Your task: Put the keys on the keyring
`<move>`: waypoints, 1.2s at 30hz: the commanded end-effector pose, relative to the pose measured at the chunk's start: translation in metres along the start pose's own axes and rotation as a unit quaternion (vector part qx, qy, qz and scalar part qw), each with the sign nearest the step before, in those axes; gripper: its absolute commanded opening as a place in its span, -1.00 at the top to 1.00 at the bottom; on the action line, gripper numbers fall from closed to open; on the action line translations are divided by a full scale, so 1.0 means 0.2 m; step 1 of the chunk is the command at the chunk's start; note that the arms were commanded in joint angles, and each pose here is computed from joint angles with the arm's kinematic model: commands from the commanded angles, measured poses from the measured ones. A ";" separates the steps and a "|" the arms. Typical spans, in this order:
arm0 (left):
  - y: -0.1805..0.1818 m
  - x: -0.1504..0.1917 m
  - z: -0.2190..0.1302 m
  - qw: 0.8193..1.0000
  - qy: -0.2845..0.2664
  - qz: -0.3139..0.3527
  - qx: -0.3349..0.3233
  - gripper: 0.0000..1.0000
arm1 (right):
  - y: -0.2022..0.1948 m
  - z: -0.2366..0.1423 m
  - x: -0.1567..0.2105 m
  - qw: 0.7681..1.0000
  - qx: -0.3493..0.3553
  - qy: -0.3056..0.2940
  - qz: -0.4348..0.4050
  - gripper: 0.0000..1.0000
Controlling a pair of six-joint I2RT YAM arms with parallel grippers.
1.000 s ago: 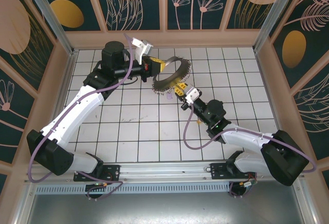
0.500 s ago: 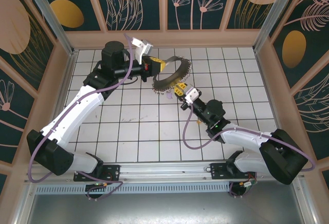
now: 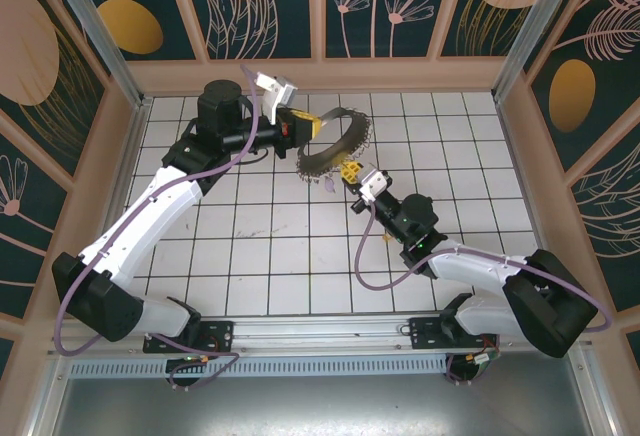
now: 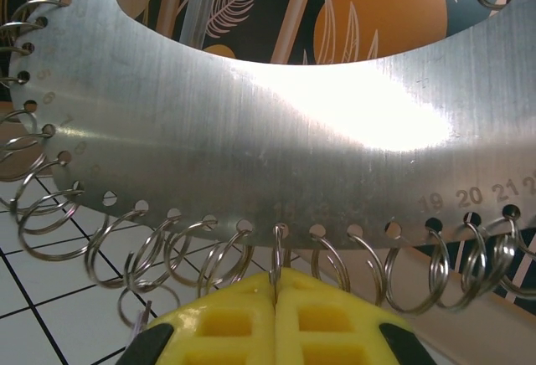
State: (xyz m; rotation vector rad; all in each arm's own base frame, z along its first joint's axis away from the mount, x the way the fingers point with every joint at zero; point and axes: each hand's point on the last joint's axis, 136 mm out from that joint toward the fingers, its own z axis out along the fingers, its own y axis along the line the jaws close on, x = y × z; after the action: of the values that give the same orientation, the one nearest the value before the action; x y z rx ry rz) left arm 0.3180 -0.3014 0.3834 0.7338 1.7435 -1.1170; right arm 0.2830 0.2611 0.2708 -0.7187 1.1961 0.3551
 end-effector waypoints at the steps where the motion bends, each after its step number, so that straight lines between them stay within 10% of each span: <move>1: 0.05 -0.12 -0.03 0.998 -0.047 0.001 -0.051 1.00 | -0.03 -0.02 -0.08 1.000 0.004 -0.022 0.006 1.00; 18: 0.35 0.17 0.02 0.974 -0.069 -0.180 -0.117 0.91 | -0.08 -0.07 -0.12 0.992 -0.088 -0.009 0.086 1.00; 36: 0.49 0.68 0.15 0.945 -0.029 -0.315 -0.087 0.11 | -0.02 -0.03 0.16 0.969 -0.170 0.136 0.116 1.00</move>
State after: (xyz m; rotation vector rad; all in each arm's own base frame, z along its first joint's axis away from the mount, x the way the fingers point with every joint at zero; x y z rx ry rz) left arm 0.3522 -0.2801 0.2011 0.0090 2.1362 -1.2806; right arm 0.2919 0.2444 0.2372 -0.8812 1.5109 0.6764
